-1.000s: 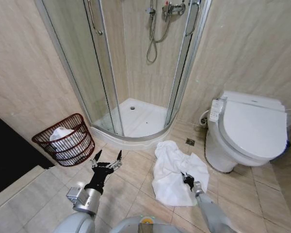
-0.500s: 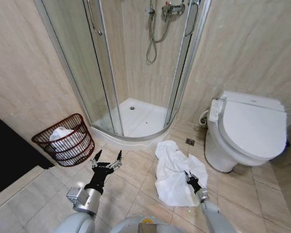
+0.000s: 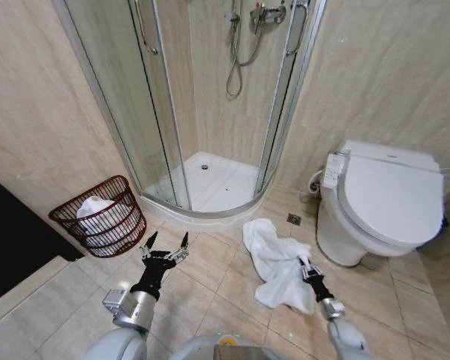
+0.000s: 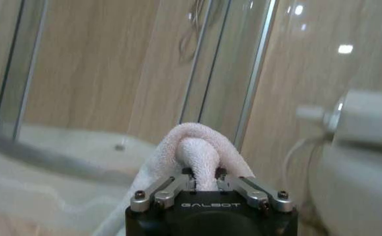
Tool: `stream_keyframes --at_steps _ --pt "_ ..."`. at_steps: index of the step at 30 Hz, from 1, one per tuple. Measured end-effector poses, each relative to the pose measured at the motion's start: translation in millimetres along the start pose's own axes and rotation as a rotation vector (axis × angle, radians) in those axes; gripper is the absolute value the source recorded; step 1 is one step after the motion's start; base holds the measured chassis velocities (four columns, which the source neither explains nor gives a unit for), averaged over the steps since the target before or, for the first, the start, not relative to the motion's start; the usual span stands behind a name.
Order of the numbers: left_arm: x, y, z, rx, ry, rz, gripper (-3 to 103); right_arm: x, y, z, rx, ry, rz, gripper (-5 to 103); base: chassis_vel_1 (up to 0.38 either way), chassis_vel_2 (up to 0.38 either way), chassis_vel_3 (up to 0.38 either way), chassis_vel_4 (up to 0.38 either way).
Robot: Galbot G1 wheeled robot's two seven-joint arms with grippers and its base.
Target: Discard the used towel into the hamper.
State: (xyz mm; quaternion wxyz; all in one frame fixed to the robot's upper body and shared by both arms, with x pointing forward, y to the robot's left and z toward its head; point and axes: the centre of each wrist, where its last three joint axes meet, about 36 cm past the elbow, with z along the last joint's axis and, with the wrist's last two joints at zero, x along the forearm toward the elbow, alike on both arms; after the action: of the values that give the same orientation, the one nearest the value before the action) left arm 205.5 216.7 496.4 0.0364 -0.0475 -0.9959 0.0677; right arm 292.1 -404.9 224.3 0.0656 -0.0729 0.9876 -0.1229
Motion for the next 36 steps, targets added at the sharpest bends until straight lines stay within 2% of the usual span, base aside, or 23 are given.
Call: stream_keyframes --at_steps 13,18,22,25,36 --pt "0.0 0.0 0.0 0.0 0.0 0.0 100 -2.3 -14.5 -100.1 0.018 -0.206 0.044 13 0.0 0.0 0.0 0.0" --pt "0.0 0.0 0.0 0.0 0.0 0.0 100 -11.3 -28.9 -134.8 0.035 -0.293 0.069 13 0.0 0.0 0.0 0.0" --pt "0.0 0.0 0.0 0.0 0.0 0.0 100 -16.1 -37.0 -158.5 0.021 -0.353 0.085 13 0.0 0.0 0.0 0.0" --pt "0.0 0.0 0.0 0.0 0.0 0.0 100 -20.4 -41.3 -191.1 -0.001 -0.416 0.098 13 0.0 0.0 0.0 0.0" --pt "0.0 0.0 0.0 0.0 0.0 0.0 100 -26.1 -44.2 -269.3 -0.027 -0.555 0.137 13 0.0 0.0 0.0 0.0"
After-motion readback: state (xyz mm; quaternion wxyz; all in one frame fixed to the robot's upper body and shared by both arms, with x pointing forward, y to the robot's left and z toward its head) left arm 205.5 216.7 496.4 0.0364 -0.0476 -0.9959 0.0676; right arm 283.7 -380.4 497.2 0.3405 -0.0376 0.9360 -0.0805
